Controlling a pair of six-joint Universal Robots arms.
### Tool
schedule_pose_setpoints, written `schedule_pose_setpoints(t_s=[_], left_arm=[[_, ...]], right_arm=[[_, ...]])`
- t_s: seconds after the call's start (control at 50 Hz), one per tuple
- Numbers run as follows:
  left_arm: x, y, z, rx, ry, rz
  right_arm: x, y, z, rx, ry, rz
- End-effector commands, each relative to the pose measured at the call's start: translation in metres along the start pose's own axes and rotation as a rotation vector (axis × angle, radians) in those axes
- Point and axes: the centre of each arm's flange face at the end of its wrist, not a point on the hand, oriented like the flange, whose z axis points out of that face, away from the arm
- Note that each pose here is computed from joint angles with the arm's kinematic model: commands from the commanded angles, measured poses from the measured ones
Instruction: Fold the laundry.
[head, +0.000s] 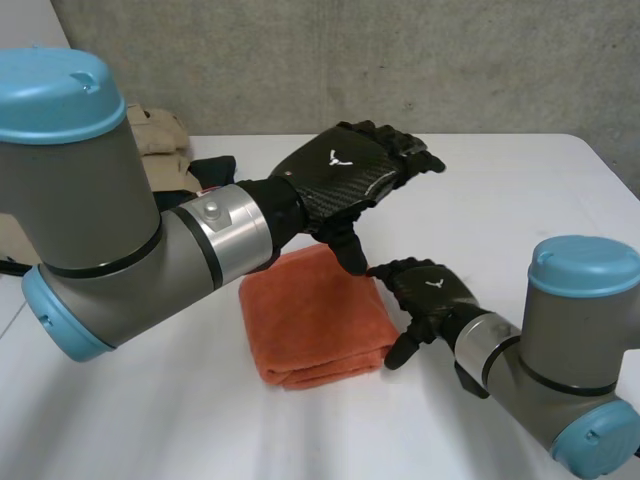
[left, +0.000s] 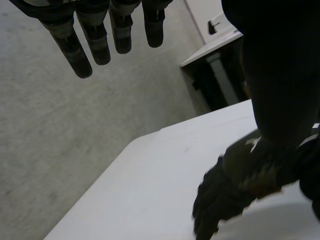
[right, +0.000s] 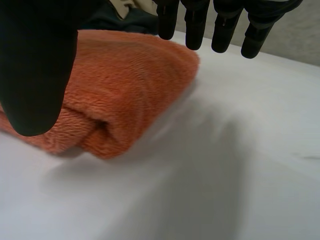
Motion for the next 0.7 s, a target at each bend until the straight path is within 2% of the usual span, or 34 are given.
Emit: schedule_pose_setpoints(t_s=[0.02,0.14,0.26,0.32,0.44,0.6,0.62,0.68,0.7], left_arm=[[0.004,0.0,0.004,-0.001,0.017,-0.005],[0.006,-0.001,0.004,-0.001,0.022,-0.007],[0.011,0.001,0.004,-0.007,0.034,-0.012],[0.011,0.002,0.004,-0.01,0.034,-0.014],[0.01,0.001,0.003,-0.008,0.032,-0.011],[0.007,-0.007,0.003,0.015,0.022,0.003],[0.007,-0.008,0.003,0.016,0.021,0.003],[0.008,-0.011,0.003,0.026,0.023,0.009],[0.008,-0.013,0.003,0.03,0.022,0.01]], right_arm=[[-0.014,0.016,0.015,-0.007,-0.077,0.023],[-0.024,0.023,0.03,-0.003,-0.098,-0.003],[-0.019,0.024,0.038,0.008,-0.058,-0.005],[-0.005,0.011,0.044,0.111,0.047,-0.006],[0.01,-0.027,0.042,0.25,0.111,-0.019],[0.126,-0.047,0.077,0.253,0.346,0.017],[0.153,-0.053,0.081,0.267,0.398,0.02],[0.192,-0.056,0.086,0.289,0.465,0.025],[0.221,-0.058,0.089,0.3,0.511,0.032]])
